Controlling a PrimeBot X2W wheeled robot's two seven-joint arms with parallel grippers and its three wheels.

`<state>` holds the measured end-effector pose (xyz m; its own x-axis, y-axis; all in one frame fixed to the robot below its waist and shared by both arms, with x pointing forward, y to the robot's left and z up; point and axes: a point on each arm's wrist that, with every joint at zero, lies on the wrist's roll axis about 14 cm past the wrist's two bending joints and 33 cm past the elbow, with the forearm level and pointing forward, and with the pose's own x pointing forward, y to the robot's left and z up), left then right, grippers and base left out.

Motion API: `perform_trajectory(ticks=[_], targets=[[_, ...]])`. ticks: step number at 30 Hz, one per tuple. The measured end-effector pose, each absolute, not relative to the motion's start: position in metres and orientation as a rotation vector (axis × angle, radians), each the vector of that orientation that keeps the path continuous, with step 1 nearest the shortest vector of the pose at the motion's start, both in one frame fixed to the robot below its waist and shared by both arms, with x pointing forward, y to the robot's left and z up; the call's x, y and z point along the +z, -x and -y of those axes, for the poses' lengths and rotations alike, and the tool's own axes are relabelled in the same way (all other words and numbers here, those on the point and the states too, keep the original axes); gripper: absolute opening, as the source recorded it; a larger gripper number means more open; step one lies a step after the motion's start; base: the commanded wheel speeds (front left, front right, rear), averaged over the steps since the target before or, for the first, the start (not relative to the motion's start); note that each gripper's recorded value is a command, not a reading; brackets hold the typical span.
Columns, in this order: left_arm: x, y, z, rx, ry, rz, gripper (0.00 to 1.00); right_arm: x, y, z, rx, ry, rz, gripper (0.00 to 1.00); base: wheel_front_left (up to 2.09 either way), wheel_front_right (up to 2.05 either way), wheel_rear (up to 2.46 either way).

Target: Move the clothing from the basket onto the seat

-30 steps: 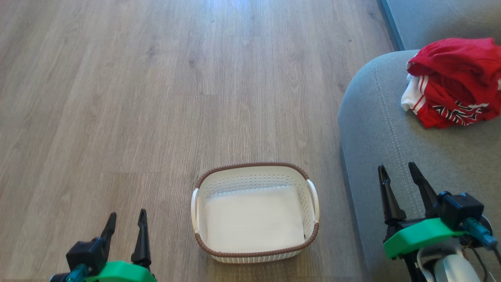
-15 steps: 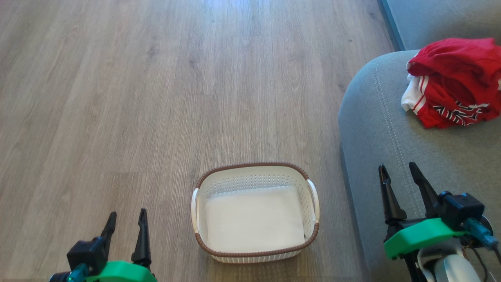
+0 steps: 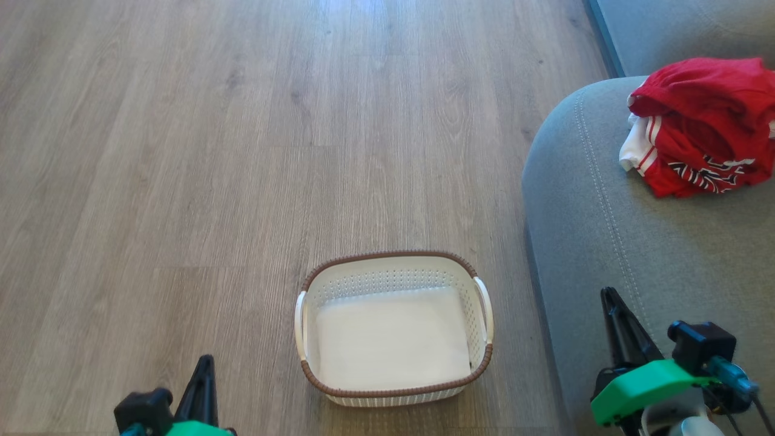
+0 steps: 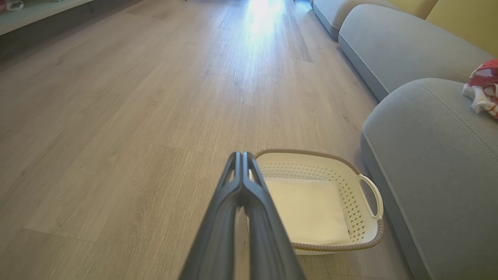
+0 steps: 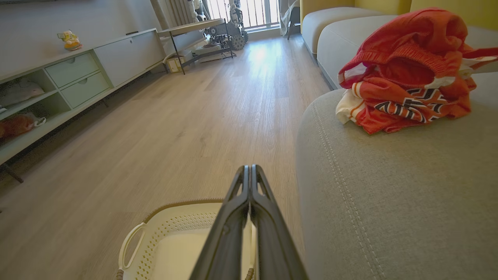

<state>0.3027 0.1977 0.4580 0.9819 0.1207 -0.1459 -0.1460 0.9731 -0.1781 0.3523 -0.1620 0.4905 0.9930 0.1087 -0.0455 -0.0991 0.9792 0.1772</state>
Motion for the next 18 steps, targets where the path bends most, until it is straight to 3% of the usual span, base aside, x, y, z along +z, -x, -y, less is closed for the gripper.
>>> perform_trajectory(ticks=[18], targets=[[0.4520, -0.3073, -0.2017, 0.175, 0.394, -0.180, 0.00, 0.4844, -0.3525, 0.1719, 0.048, -0.384, -0.092, 0.00, 0.00, 0.00, 0.00]])
